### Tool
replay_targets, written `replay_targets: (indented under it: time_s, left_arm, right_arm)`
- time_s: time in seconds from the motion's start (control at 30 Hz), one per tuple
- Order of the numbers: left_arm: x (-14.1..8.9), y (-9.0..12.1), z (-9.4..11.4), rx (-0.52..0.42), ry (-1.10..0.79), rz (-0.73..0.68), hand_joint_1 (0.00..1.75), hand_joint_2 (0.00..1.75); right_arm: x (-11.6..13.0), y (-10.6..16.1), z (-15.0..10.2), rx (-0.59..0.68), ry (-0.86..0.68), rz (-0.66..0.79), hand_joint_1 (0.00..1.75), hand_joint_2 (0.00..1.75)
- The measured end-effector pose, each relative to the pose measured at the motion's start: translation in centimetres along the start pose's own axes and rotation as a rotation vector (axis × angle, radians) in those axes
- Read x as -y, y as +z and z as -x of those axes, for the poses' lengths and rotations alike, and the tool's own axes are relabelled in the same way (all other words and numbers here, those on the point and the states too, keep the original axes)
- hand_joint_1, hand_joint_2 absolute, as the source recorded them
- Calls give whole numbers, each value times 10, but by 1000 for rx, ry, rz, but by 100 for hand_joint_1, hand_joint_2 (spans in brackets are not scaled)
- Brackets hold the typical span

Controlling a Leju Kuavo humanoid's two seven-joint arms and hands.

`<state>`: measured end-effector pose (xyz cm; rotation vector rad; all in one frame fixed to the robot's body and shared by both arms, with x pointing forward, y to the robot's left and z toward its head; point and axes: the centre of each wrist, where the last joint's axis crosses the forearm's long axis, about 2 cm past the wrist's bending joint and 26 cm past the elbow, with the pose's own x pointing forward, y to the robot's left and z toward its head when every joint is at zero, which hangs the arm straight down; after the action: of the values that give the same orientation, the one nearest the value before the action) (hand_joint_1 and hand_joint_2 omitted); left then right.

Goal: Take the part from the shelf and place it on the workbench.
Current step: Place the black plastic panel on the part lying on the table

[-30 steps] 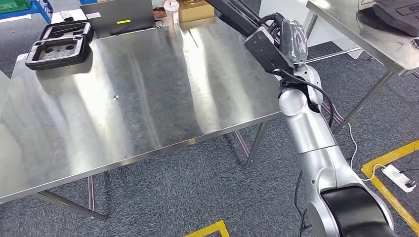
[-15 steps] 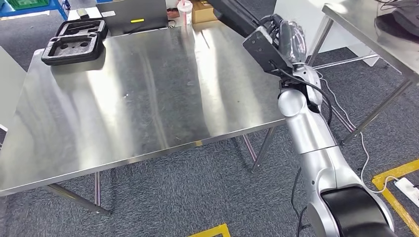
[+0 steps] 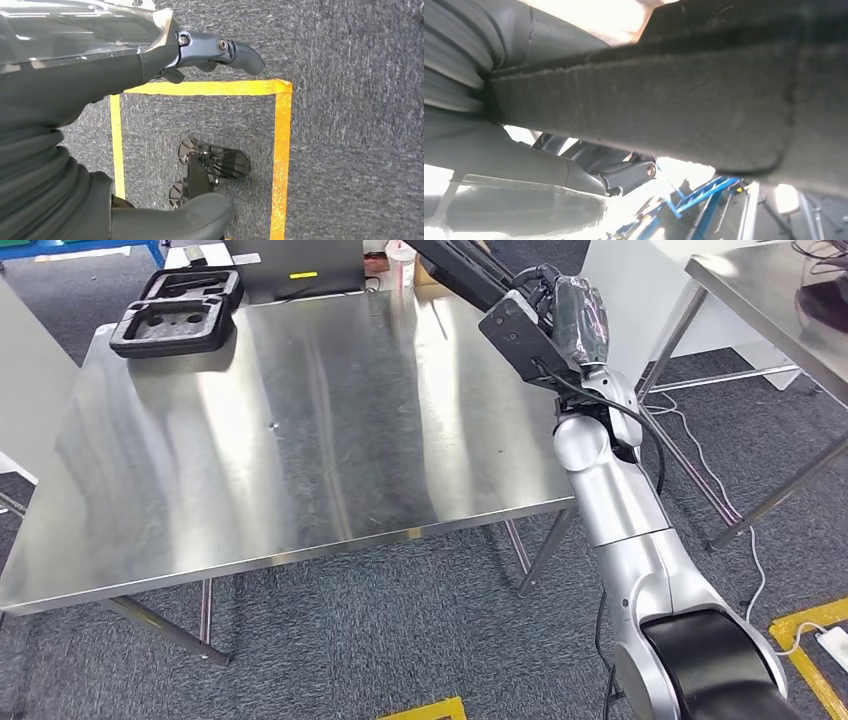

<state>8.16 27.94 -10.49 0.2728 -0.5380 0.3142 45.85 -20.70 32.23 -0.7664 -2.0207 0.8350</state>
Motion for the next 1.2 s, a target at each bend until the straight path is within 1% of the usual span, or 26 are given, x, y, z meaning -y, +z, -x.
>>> replay_targets:
  time_s: [0.13, 0.37, 0.63, 1.2]
  left_arm:
    - [0, 0, 0, -1, 3, -1, 0, 175]
    - [1, 1, 2, -4, 9, -2, 0, 175]
    - [-2, 1, 4, -8, -7, -7, 0, 175]
    - [-2, -1, 0, -4, -19, -5, 0, 175]
  right_arm:
    - [1, -4, -3, 7, 3, 0, 175, 175]
    - [-3, -2, 3, -16, 15, -23, 175, 175]
    - [-4, -4, 2, -20, 35, -31, 175, 175]
    - [-4, 2, 18, -76, 89, -54, 175, 175]
